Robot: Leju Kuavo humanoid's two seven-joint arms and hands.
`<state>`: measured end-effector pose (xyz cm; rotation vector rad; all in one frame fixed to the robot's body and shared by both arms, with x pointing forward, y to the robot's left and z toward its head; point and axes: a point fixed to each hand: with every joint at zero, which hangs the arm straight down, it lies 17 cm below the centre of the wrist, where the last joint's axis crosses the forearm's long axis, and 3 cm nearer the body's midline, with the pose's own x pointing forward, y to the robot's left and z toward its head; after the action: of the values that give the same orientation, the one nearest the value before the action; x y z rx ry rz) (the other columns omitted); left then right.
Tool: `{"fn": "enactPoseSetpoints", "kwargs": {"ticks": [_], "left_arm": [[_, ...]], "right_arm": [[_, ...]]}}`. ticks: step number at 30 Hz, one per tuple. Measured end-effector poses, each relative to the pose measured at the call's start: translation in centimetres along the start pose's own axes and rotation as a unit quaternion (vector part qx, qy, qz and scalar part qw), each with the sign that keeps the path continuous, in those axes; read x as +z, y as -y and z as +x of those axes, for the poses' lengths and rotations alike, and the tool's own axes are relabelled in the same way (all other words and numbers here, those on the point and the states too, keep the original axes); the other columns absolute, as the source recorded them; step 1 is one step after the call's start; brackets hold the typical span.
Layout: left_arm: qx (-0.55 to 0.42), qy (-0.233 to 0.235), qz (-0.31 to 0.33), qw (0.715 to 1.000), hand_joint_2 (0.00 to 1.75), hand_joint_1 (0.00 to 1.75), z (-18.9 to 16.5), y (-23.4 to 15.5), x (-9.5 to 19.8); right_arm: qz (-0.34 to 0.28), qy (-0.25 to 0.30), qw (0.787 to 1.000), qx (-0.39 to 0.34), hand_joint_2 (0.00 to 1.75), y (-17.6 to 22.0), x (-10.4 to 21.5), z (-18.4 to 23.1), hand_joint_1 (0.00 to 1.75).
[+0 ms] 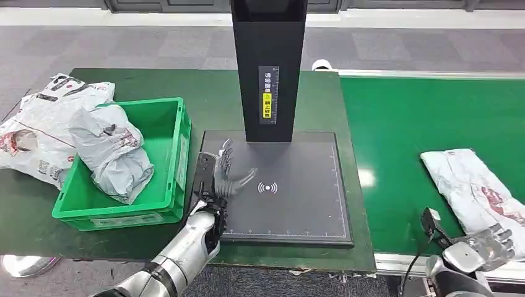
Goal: Moved the parcel from conveyor to table for the left to box.
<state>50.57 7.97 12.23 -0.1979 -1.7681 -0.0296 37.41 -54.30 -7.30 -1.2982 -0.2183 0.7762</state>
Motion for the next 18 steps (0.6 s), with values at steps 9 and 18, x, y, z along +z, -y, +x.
{"fn": "enactPoseSetpoints", "kwargs": {"ticks": [9,18], "left_arm": [[0.020,0.012,-0.009,1.000,1.75,0.00,0.8,0.2,-0.2],[0.030,0.024,-0.014,0.999,1.75,0.00,1.5,0.1,-0.3]], "right_arm": [[0.045,0.018,0.999,0.010,1.75,-1.9,0.5,0.6,0.00],[0.067,0.038,0.997,0.020,1.75,-2.6,0.9,1.6,0.24]]}}
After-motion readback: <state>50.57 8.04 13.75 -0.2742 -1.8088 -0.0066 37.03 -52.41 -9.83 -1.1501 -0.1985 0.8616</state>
